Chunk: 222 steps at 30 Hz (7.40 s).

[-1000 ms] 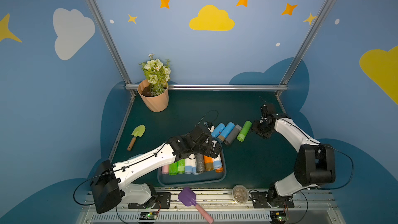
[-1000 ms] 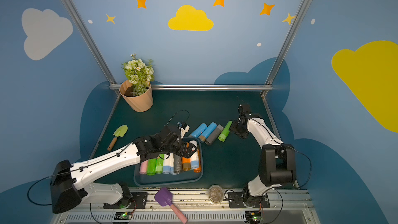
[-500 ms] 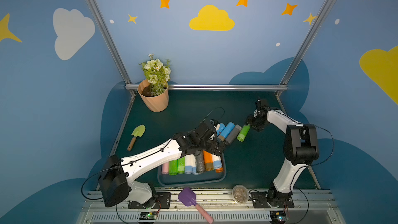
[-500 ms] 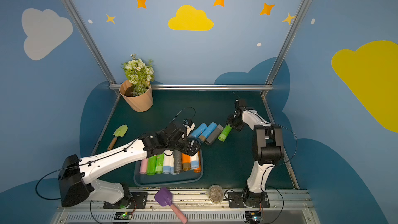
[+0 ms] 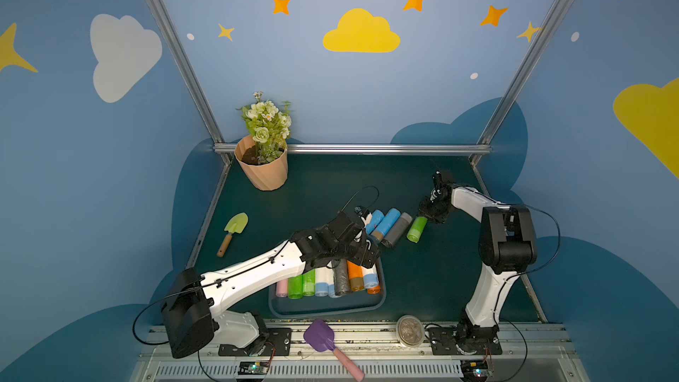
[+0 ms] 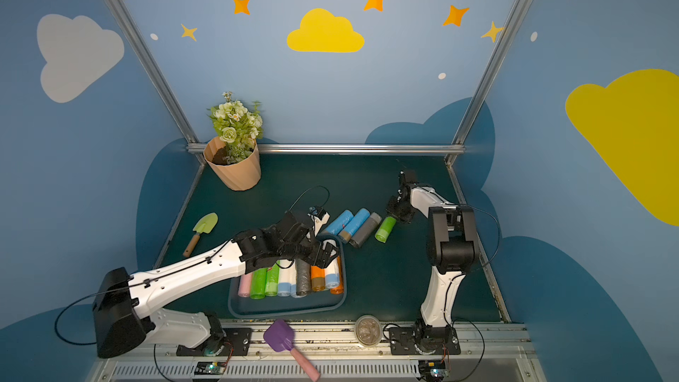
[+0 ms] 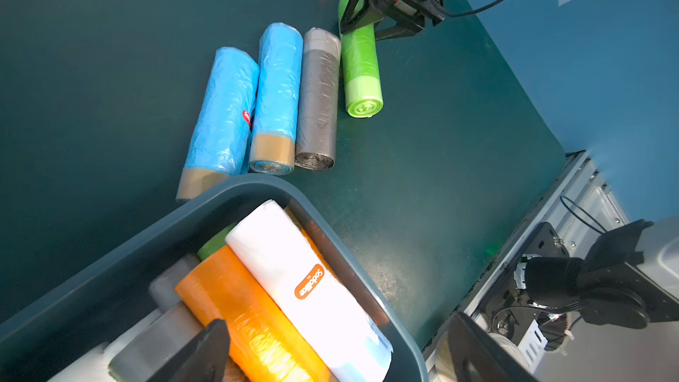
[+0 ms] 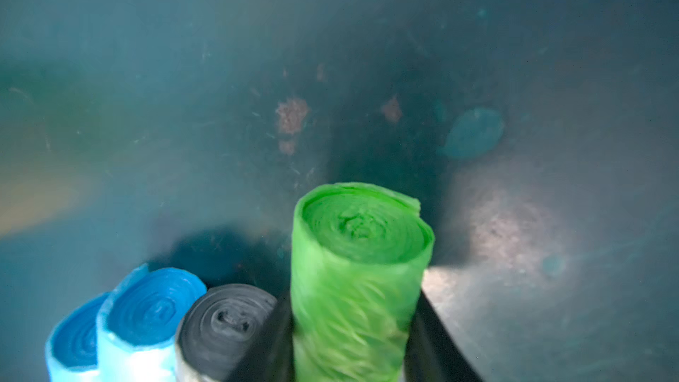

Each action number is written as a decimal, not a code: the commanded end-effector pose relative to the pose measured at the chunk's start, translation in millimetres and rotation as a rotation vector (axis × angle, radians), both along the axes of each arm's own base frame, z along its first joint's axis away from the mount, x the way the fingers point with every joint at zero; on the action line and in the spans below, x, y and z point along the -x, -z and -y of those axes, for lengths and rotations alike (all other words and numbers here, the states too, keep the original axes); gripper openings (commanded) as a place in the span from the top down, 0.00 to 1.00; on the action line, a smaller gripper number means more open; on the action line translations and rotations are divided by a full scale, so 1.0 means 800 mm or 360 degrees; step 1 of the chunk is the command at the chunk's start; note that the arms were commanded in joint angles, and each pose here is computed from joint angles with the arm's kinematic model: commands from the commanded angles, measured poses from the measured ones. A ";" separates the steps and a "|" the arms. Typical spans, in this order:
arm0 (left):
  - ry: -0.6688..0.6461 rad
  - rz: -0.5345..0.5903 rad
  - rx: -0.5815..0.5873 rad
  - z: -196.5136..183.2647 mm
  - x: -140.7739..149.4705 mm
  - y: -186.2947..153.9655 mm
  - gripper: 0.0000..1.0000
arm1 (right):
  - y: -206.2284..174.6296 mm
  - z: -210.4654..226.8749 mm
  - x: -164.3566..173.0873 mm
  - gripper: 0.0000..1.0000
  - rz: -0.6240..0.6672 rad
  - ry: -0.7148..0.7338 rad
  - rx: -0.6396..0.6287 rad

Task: Put the roll of trash bags into the storage box
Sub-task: Pick up the roll of trash bags from the center of the board, then place the roll of trash bags in the storage box.

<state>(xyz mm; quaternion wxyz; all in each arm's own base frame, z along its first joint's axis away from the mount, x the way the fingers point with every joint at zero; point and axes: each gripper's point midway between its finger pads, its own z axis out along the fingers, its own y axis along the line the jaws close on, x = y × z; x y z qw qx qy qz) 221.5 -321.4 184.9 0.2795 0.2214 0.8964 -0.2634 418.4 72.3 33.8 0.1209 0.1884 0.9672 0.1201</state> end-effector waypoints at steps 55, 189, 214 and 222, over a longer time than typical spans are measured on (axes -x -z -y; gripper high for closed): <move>0.0099 -0.0109 0.0696 0.130 -0.027 -0.006 0.45 | -0.200 -0.159 0.172 0.73 0.0544 -0.0564 -0.0332; -0.0628 -0.0528 0.0092 -0.155 0.048 0.111 0.56 | -0.158 -0.267 0.305 0.16 0.0298 -0.1042 -0.0455; -0.0377 -0.0044 0.0165 -0.117 -0.013 -0.009 0.06 | -0.118 -0.095 0.163 0.16 0.0223 -0.0400 -0.0108; -0.0111 -0.0043 0.0121 -0.018 -0.021 -0.014 0.00 | -0.084 -0.090 0.114 0.17 0.0159 -0.0337 -0.0114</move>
